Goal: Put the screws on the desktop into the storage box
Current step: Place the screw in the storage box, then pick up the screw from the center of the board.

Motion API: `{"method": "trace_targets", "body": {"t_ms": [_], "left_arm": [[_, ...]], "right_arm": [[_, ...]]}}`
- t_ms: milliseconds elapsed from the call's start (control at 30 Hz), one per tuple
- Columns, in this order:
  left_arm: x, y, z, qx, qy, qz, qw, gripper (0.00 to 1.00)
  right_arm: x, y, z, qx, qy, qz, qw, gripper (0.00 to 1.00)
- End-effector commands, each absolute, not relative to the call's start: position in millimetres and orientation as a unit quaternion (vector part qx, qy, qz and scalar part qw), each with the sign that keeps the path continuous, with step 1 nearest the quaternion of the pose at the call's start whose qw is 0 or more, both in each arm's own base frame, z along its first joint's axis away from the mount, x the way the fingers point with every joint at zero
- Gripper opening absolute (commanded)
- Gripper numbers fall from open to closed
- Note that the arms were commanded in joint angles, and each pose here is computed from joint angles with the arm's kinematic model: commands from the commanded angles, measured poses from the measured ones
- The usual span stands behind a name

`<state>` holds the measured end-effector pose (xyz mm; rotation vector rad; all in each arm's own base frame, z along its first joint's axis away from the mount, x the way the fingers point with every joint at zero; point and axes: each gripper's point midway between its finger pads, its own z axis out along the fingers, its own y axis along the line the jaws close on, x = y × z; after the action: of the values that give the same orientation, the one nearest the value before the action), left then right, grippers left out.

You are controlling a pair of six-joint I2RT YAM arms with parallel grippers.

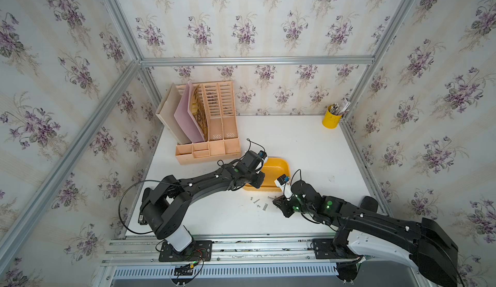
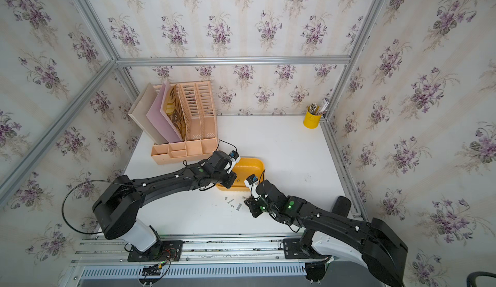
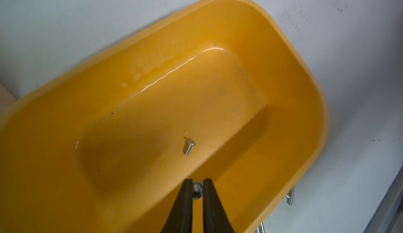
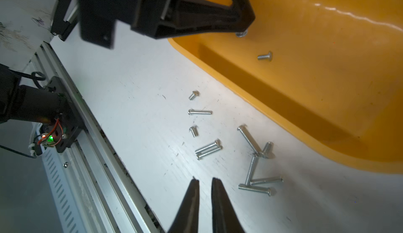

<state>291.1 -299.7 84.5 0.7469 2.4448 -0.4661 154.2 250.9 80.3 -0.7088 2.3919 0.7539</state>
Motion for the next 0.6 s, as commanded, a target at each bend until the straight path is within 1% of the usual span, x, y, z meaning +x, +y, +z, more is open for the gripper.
{"method": "trace_targets", "body": {"t_ms": [0, 133, 200, 300, 467, 500, 533, 567], "left_arm": [[291, -299, 82, 0.285, 0.907, -0.163, 0.262, 0.26], [292, -297, 84, 0.282, 0.907, -0.161, 0.268, 0.34], [292, -297, 87, 0.281, 0.905, -0.163, 0.273, 0.35], [292, -296, 93, 0.279, 0.905, -0.164, 0.276, 0.38], [290, -288, 119, 0.261, 0.899, -0.174, 0.307, 0.54], [289, -286, 124, 0.256, 0.897, -0.176, 0.314, 0.55], [287, -283, 129, 0.253, 0.896, -0.178, 0.320, 0.60], [285, -280, 132, 0.251, 0.894, -0.179, 0.324, 0.61]], "right_arm": [[159, 248, 75, -0.239, 0.894, 0.269, 0.267, 0.17], [165, 243, 64, -0.245, 0.898, 0.241, 0.276, 0.20], [167, 244, 60, -0.249, 0.897, 0.236, 0.277, 0.21], [171, 247, 51, -0.259, 0.899, 0.224, 0.274, 0.24], [180, 255, 51, -0.267, 0.893, 0.217, 0.289, 0.32], [182, 256, 51, -0.270, 0.893, 0.215, 0.290, 0.33], [183, 257, 50, -0.272, 0.893, 0.212, 0.289, 0.34], [184, 259, 50, -0.275, 0.891, 0.212, 0.292, 0.34]]}}
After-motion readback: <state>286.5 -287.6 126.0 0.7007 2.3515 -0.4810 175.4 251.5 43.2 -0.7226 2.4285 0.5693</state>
